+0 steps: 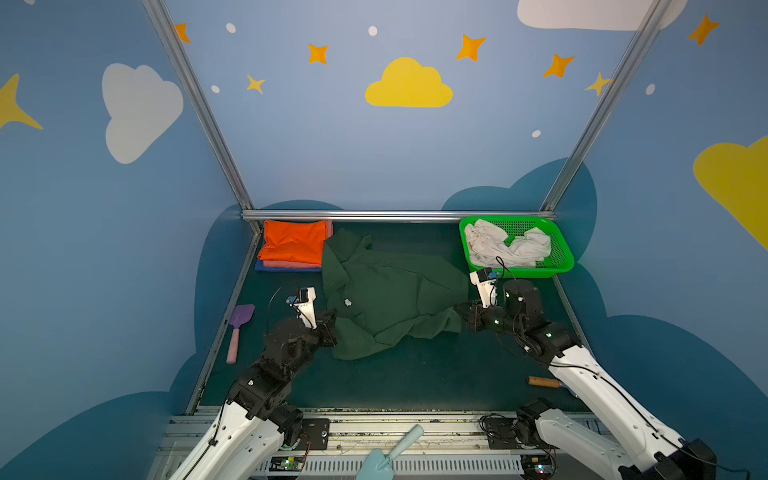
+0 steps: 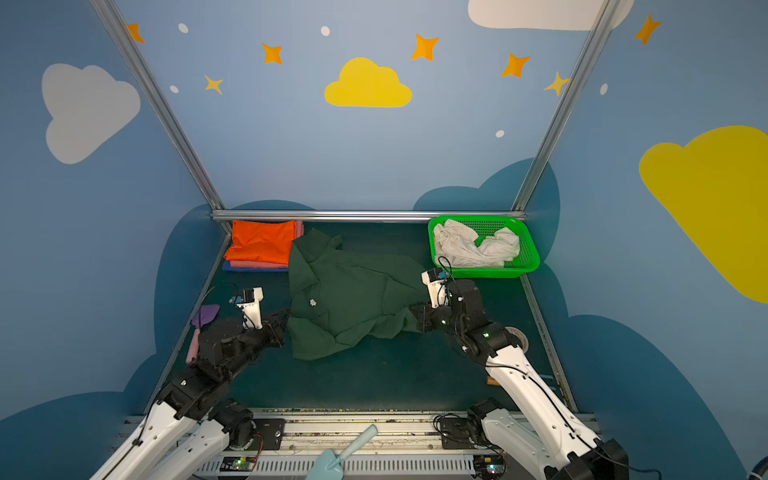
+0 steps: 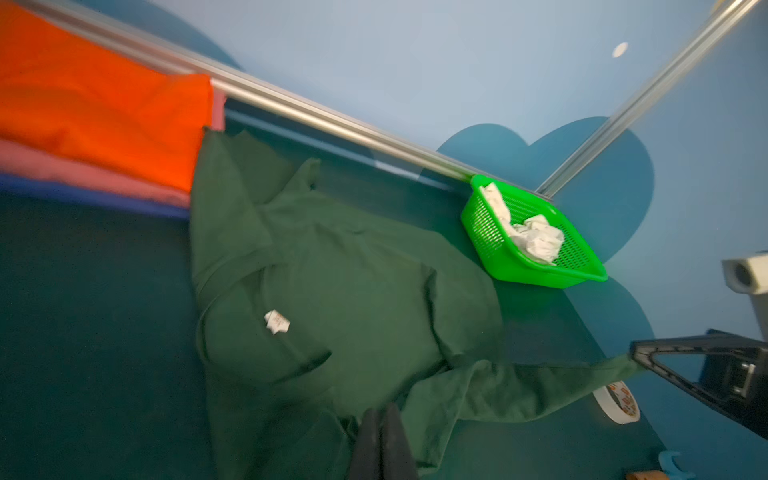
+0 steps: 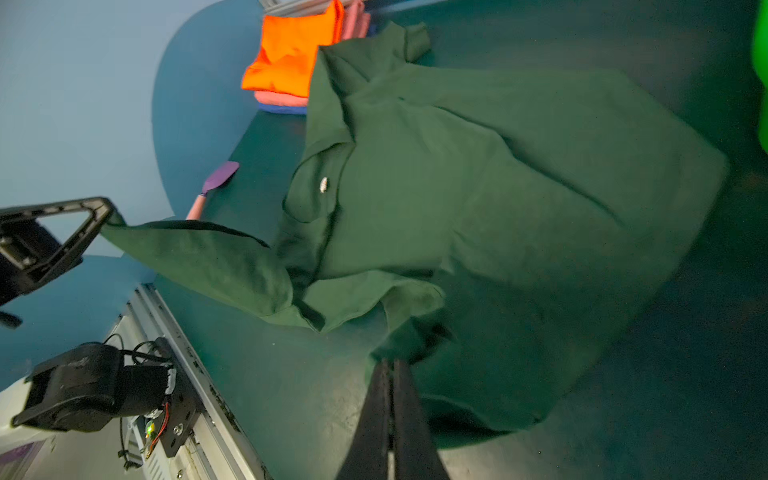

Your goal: Fold and stack the t-shirts

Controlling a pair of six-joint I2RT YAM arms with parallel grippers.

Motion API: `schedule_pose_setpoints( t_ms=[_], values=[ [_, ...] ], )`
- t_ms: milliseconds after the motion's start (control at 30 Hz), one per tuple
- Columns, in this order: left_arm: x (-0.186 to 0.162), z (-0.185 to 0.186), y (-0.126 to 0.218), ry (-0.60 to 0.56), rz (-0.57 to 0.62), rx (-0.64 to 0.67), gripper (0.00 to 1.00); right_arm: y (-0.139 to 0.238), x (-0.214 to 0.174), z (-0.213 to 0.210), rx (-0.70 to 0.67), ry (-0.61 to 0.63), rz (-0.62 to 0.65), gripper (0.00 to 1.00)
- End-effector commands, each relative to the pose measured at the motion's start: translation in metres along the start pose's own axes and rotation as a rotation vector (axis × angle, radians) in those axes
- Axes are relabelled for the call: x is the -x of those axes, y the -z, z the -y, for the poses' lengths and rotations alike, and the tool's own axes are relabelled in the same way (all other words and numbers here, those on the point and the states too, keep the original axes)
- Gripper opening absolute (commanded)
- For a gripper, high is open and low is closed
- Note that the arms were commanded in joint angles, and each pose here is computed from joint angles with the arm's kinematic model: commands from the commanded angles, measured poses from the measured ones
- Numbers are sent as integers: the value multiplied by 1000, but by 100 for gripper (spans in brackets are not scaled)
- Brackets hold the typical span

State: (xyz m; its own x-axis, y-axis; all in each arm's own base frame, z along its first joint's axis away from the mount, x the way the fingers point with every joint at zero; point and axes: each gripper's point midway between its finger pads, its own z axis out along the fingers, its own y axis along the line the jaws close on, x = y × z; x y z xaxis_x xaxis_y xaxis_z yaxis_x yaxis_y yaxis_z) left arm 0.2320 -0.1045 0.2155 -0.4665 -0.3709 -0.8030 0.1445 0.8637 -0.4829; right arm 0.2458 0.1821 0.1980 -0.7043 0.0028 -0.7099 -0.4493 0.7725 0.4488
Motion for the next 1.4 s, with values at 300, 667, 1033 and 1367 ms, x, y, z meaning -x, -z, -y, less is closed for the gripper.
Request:
schedule_pose_setpoints(
  t_ms=[300, 667, 1033, 1367],
  values=[
    [-18, -98, 53, 344, 175, 399, 5, 40, -57, 74, -469, -216, -153, 0],
    [1, -116, 90, 440, 344, 438, 5, 68, -59, 92, -637, -271, -138, 0],
    [-19, -120, 85, 489, 273, 439, 16, 78, -90, 97, -701, -324, -259, 11],
    [-4, -114, 100, 501, 318, 405, 28, 97, -91, 95, -733, -362, -215, 29]
  ],
)
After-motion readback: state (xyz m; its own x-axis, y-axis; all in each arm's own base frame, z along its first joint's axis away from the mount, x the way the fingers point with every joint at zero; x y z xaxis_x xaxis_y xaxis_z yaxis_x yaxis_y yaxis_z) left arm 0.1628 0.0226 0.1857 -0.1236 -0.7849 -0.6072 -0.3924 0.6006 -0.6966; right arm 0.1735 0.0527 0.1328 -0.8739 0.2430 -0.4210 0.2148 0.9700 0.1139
